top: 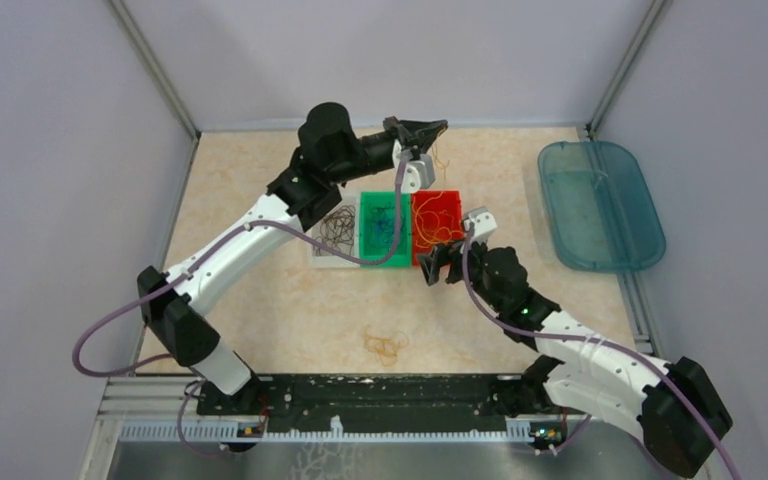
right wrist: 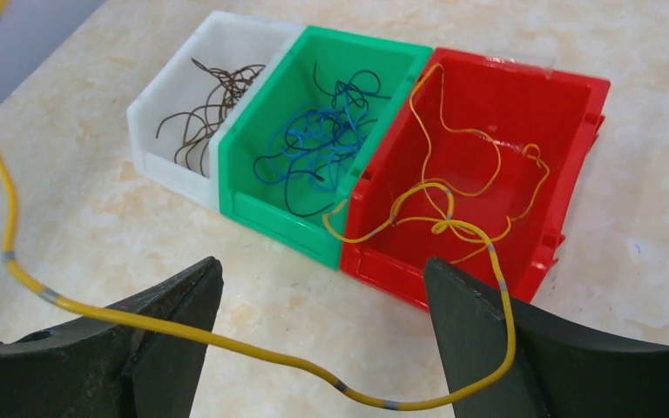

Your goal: Untangle the cables

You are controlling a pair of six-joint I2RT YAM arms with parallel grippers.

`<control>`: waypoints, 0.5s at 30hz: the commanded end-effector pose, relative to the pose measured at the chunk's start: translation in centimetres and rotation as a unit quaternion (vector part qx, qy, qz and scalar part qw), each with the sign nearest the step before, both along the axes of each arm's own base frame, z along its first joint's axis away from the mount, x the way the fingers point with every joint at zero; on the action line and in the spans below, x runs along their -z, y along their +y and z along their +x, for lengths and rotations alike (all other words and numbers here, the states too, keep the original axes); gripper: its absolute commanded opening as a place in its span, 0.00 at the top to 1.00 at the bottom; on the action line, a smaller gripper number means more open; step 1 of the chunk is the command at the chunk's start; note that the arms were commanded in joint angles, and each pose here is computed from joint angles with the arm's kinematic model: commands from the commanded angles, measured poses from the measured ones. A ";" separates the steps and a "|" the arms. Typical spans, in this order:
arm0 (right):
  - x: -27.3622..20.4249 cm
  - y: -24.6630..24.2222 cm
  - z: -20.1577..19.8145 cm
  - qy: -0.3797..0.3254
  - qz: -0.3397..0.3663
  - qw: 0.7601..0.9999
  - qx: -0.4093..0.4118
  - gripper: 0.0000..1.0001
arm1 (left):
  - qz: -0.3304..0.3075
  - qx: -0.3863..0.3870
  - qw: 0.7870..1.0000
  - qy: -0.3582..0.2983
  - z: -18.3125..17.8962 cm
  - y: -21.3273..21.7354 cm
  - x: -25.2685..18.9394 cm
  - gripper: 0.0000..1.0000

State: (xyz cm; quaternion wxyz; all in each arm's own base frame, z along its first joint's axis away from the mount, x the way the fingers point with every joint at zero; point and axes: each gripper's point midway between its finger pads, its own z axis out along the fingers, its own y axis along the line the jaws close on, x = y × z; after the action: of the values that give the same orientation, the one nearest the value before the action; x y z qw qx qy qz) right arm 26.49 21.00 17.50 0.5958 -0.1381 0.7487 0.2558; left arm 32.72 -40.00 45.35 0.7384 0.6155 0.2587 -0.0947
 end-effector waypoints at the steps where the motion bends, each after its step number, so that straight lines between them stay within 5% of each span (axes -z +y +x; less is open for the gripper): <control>1: -1.5 -0.2 1.1 0.017 0.048 0.998 0.028 0.14 | -0.028 -0.053 0.997 -0.052 2.2 0.2 -2.5 1.00; 15: 4.1 -4.6 -0.2 0.124 0.067 0.980 0.143 0.16 | 0.018 -0.106 0.992 -0.063 6.8 -0.1 1.9 1.00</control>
State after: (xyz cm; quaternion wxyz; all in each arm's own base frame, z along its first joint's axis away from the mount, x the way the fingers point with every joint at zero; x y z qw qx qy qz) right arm 26.40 17.71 13.15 0.5309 -0.0084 0.8151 0.2316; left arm 37.99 -40.77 42.69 0.7391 0.6110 0.2832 -0.0157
